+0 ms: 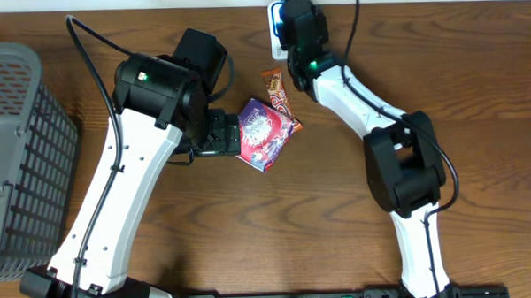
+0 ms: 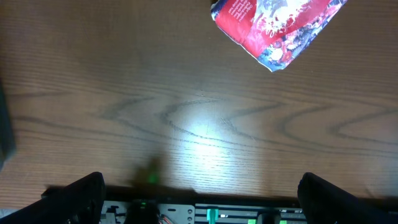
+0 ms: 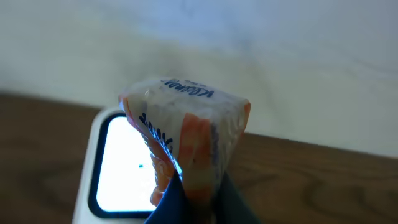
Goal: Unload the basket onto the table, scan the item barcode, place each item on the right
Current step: 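Carry the Kleenex pack up and hold it under the scanner, then move the Kleenex pack to the right table edge and release it, then reach the right gripper to the purple-pink bag and grasp it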
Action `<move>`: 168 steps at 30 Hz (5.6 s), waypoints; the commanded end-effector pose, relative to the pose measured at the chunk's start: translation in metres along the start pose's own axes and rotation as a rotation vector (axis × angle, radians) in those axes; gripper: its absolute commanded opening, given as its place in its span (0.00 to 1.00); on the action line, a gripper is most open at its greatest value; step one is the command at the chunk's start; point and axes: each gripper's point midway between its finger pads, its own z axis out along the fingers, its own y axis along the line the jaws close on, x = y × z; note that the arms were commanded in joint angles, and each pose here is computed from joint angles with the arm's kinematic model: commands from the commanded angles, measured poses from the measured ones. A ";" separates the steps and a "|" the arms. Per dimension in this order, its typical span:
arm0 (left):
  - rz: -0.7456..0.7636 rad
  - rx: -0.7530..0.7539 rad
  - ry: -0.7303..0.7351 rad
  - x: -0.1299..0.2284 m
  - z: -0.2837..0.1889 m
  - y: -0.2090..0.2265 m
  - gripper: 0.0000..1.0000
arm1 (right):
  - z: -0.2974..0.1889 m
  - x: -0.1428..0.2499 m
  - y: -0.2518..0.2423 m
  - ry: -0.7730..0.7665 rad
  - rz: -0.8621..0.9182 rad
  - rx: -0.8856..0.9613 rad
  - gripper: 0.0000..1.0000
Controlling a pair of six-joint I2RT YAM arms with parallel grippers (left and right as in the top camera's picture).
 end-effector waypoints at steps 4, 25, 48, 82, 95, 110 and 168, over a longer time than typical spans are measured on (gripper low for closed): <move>-0.015 -0.009 0.005 0.000 0.001 0.003 0.98 | -0.006 0.002 0.015 0.024 -0.196 -0.032 0.01; -0.015 -0.009 0.005 0.000 0.001 0.003 0.98 | -0.077 0.126 -0.339 0.647 0.198 0.739 0.01; -0.015 -0.009 0.005 0.000 0.001 0.003 0.98 | -0.119 0.217 -0.481 0.780 0.660 0.717 0.98; -0.015 -0.009 0.005 0.000 0.001 0.003 0.98 | -0.071 0.278 -0.487 0.822 0.513 0.728 0.01; -0.015 -0.009 0.005 0.000 0.001 0.003 0.98 | -0.116 0.207 -0.521 0.693 0.554 0.775 0.05; -0.015 -0.009 0.005 0.000 0.001 0.003 0.98 | -0.089 0.045 -0.257 0.495 0.762 -0.522 0.62; -0.015 -0.009 0.005 0.000 0.001 0.003 0.98 | -0.211 0.191 0.088 1.164 0.676 -0.894 0.01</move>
